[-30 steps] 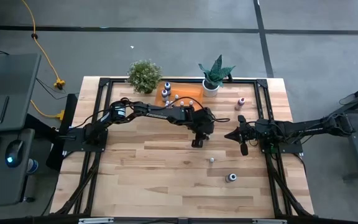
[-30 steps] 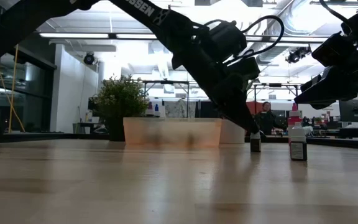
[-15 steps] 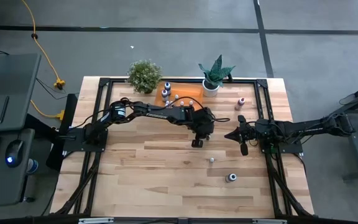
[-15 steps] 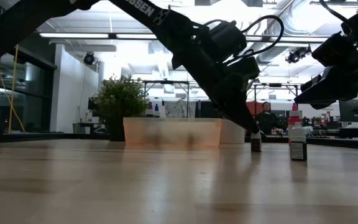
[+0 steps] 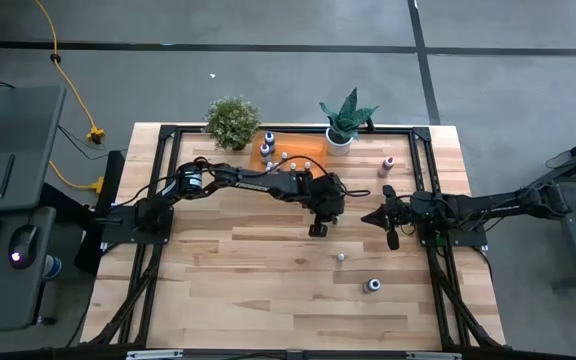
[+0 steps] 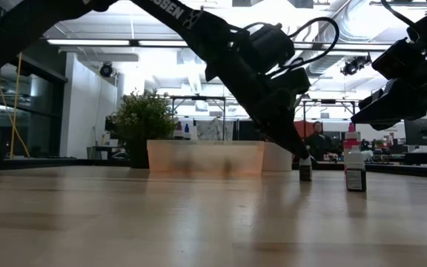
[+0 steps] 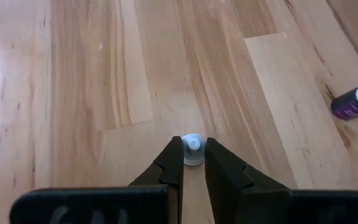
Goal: Pick & Place food coloring
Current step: Put the small black bottle into the bin
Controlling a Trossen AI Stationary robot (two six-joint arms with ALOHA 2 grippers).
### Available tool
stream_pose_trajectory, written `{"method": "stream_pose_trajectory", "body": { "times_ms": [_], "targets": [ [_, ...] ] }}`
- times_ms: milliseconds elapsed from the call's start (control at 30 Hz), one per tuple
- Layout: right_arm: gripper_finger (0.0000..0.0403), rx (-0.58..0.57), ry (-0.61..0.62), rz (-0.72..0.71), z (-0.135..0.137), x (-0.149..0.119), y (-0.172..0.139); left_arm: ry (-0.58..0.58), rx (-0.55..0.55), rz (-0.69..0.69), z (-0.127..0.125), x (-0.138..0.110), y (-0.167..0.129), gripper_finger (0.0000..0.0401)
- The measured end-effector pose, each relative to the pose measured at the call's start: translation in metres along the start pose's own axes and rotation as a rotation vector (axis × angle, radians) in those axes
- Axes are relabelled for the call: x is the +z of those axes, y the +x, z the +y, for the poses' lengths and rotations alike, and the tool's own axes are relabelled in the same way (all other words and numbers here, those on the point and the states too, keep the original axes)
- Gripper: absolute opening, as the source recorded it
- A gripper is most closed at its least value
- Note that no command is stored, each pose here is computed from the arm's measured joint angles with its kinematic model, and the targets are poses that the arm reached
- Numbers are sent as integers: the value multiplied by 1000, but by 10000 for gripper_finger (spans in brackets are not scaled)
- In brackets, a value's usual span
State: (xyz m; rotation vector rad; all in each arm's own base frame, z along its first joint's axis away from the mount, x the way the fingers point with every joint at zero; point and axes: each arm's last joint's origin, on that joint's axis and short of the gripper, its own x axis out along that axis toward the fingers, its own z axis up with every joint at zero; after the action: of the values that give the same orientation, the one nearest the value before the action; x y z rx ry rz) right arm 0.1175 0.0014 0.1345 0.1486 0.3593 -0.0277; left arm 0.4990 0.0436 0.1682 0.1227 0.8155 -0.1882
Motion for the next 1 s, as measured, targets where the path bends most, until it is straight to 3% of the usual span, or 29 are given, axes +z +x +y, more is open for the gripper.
{"method": "stream_pose_trajectory", "body": {
  "times_ms": [333,700,1000],
  "targets": [
    [0,0,0,0,0,0,0,-23,38,-6,-2,18,-40,35],
    [0,0,0,0,0,0,0,-473,138,132,-5,19,-93,35],
    [0,0,0,0,0,0,0,-550,196,141,-5,23,-130,35]
  ]
}}
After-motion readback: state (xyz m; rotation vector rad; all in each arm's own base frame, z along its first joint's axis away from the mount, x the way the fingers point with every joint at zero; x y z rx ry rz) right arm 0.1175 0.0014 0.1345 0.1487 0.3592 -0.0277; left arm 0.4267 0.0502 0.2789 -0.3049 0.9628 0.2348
